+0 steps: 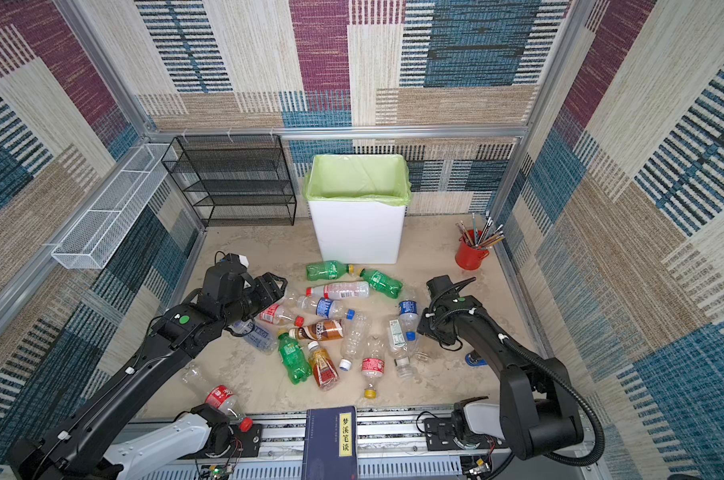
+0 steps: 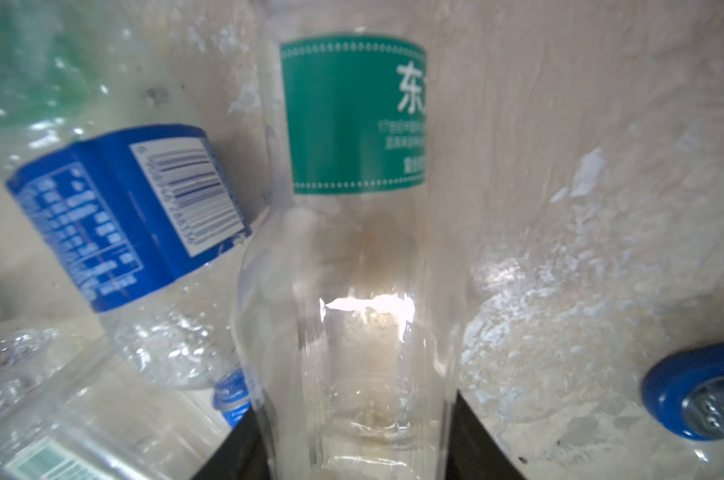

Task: Throw the plastic bottles in the bin
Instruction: 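Close right gripper around the green-label clear bottle, then lift the green-label bottle with right gripper, carry over bin, open, then return right gripper over the pile while left lowers toward red-label bottle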

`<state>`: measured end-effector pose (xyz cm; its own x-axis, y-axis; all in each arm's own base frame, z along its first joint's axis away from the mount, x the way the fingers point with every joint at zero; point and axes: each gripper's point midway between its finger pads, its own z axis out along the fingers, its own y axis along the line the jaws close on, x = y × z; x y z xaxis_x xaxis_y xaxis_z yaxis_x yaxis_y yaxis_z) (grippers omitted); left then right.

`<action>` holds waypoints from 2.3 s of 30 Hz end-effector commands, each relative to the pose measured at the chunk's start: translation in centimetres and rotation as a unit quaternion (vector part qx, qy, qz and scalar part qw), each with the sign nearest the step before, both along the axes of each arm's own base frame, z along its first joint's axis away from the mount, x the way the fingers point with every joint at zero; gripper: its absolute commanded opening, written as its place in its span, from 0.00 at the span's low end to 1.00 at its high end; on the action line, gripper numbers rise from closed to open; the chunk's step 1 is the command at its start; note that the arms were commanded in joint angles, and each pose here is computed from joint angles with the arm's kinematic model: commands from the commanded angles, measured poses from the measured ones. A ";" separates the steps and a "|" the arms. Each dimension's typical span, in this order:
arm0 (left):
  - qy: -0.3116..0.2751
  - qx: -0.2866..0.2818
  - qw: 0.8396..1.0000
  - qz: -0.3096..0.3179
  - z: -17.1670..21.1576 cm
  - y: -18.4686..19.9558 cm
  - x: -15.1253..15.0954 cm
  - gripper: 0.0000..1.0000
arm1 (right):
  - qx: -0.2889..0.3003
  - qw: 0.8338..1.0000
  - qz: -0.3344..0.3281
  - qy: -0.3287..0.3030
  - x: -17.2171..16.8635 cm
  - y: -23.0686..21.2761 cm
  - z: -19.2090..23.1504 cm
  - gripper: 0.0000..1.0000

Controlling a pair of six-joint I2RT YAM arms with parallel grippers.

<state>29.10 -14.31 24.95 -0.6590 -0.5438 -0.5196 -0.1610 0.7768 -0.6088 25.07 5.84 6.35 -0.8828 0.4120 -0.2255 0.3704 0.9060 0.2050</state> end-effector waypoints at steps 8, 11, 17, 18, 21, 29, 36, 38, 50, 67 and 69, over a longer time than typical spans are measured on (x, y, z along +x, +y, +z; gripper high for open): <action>-0.002 -0.002 1.000 -0.005 -0.2 -0.4 0.4 0.74 | 0.056 0.986 0.013 -0.156 1.8 1.3 5.9 0.44; -0.003 -0.006 1.000 -0.009 -0.2 -0.7 0.6 0.74 | 0.077 0.972 0.028 -0.220 2.3 1.9 8.0 0.40; -0.006 -0.004 1.000 -0.013 0.0 -0.6 0.4 0.74 | 0.110 0.938 0.039 -0.327 2.8 2.6 12.1 0.39; -0.007 -0.002 1.000 -0.014 0.0 -0.5 0.3 0.74 | 0.119 0.928 0.041 -0.350 2.9 2.7 12.9 0.39; -0.009 0.000 1.000 -0.015 0.1 -0.4 0.1 0.74 | 0.138 0.896 0.040 -0.421 2.8 2.8 15.8 0.37; -0.022 0.003 0.999 -0.024 0.9 -0.3 -0.2 0.74 | 0.128 0.811 0.052 -0.568 2.2 2.1 21.7 0.32; -0.033 0.007 0.999 -0.025 1.6 -0.1 -0.3 0.75 | 0.115 0.742 0.054 -0.658 4.6 2.2 29.9 0.27; -0.035 0.008 0.999 -0.023 1.8 -0.1 -0.1 0.74 | 0.110 0.721 0.067 -0.681 6.7 3.0 34.2 0.28; -0.061 0.003 0.998 -0.008 3.5 -0.2 1.3 0.74 | 0.133 0.672 0.098 -0.722 17.1 6.4 61.2 0.99; -0.002 0.017 1.000 0.022 0.4 2.1 -0.8 0.75 | 0.113 0.877 0.058 -0.463 11.2 3.8 32.5 0.93; 0.021 0.018 0.999 0.031 -0.9 2.5 -1.5 0.75 | 0.136 0.904 0.039 -0.404 9.6 3.9 26.9 0.89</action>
